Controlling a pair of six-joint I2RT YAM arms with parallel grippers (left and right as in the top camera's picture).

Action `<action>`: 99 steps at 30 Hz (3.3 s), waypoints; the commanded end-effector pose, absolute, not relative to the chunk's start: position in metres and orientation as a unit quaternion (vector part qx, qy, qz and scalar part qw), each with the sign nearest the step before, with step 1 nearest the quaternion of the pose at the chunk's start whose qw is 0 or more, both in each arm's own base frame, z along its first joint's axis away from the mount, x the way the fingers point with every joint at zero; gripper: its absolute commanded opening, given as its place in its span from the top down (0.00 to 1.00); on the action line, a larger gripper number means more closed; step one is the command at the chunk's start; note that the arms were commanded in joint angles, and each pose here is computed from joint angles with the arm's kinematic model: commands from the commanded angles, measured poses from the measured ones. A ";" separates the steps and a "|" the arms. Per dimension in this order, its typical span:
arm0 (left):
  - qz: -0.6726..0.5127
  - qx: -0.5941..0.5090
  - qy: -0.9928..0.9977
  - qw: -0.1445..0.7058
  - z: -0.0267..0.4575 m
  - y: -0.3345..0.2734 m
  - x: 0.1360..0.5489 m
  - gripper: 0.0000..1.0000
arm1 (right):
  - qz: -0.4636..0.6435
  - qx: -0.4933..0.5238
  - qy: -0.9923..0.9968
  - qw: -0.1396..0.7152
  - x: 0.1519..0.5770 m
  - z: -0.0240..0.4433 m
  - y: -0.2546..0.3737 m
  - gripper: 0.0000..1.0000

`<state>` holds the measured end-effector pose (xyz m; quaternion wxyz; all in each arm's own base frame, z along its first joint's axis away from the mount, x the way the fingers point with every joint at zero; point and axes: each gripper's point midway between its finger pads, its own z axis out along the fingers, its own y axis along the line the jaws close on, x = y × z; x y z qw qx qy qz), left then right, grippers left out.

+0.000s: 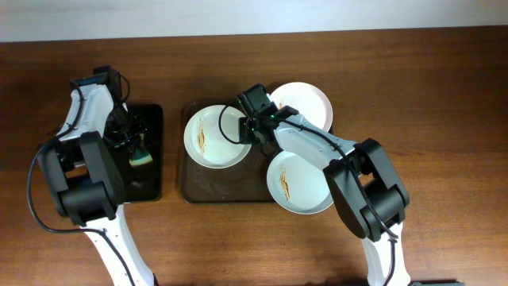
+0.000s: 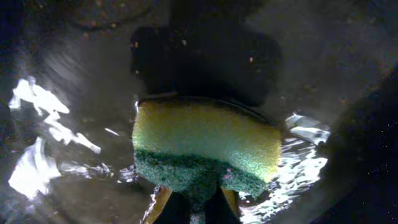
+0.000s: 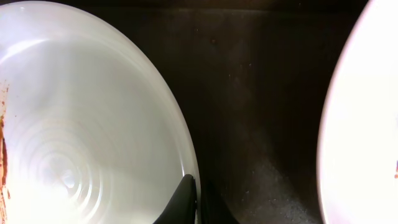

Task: Clean dirty plates on tray and stack at the side
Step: 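Grasp the green-yellow sponge with the left gripper, right grips plate rim, then scrub the left white plate with the sponge in the left gripper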

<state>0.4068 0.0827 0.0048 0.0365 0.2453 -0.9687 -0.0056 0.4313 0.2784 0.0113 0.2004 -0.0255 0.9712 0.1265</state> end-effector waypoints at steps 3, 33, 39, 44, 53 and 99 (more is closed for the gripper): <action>-0.011 0.243 -0.970 0.027 0.021 0.086 0.409 0.99 | 0.123 -0.030 0.973 0.191 0.430 0.003 0.278 0.96; 0.028 0.034 -0.998 -0.045 0.032 -0.100 0.450 0.99 | 0.263 -0.014 0.962 0.075 0.408 0.000 0.276 0.96; 0.009 0.010 -1.000 0.026 -0.008 -0.116 0.422 0.99 | 0.261 -0.014 0.962 0.079 0.410 0.000 0.275 0.96; -0.020 0.007 -0.995 0.098 -0.003 -0.106 0.386 0.99 | 0.256 -0.013 0.963 0.081 0.411 -0.001 0.274 0.96; -0.076 0.016 -0.997 0.024 -0.006 -0.088 0.419 0.99 | 0.254 -0.013 0.963 0.082 0.411 -0.001 0.273 0.96; 0.040 -0.005 -0.998 0.047 -0.006 -0.106 0.417 0.99 | 0.244 -0.010 0.966 0.082 0.411 -0.005 0.270 0.96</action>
